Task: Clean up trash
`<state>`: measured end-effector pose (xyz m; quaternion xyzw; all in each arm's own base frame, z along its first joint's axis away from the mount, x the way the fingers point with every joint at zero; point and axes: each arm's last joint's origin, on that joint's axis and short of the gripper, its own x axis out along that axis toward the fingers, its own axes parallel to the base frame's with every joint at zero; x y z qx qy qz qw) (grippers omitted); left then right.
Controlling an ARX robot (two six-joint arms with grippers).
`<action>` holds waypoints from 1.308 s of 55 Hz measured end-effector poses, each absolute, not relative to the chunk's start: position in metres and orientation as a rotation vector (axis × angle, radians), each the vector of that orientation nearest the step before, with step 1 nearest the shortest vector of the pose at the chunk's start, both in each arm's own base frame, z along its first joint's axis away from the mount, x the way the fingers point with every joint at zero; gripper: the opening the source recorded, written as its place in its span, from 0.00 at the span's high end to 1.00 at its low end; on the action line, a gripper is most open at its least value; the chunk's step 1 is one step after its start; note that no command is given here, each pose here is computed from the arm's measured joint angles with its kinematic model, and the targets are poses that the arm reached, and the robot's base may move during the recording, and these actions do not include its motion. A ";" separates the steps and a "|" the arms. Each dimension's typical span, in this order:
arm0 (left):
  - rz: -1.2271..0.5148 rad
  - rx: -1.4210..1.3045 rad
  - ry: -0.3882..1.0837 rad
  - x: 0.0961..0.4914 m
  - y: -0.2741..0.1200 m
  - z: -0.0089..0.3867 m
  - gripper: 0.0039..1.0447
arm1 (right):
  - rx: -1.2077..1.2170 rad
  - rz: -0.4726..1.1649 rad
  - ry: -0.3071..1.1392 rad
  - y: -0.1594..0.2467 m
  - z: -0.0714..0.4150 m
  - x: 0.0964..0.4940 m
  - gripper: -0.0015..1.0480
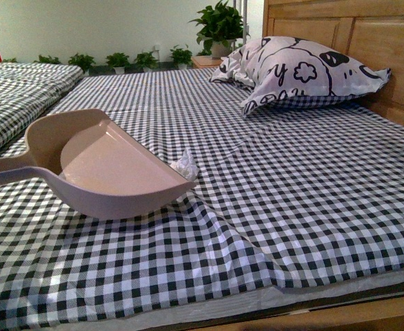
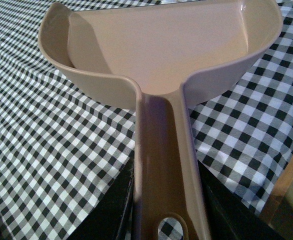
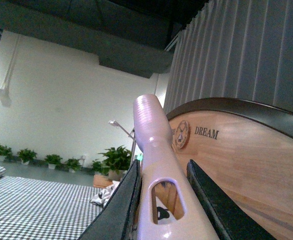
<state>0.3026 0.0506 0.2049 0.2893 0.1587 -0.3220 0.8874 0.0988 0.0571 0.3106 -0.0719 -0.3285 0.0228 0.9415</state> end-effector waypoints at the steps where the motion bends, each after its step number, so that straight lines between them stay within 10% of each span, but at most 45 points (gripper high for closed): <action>1: -0.674 0.605 0.332 0.302 0.051 0.204 0.73 | -0.147 0.047 -0.670 0.057 0.311 0.099 0.78; 72: -0.705 0.480 0.420 0.303 0.075 0.172 0.73 | -0.147 0.047 -0.670 0.057 0.311 0.099 0.78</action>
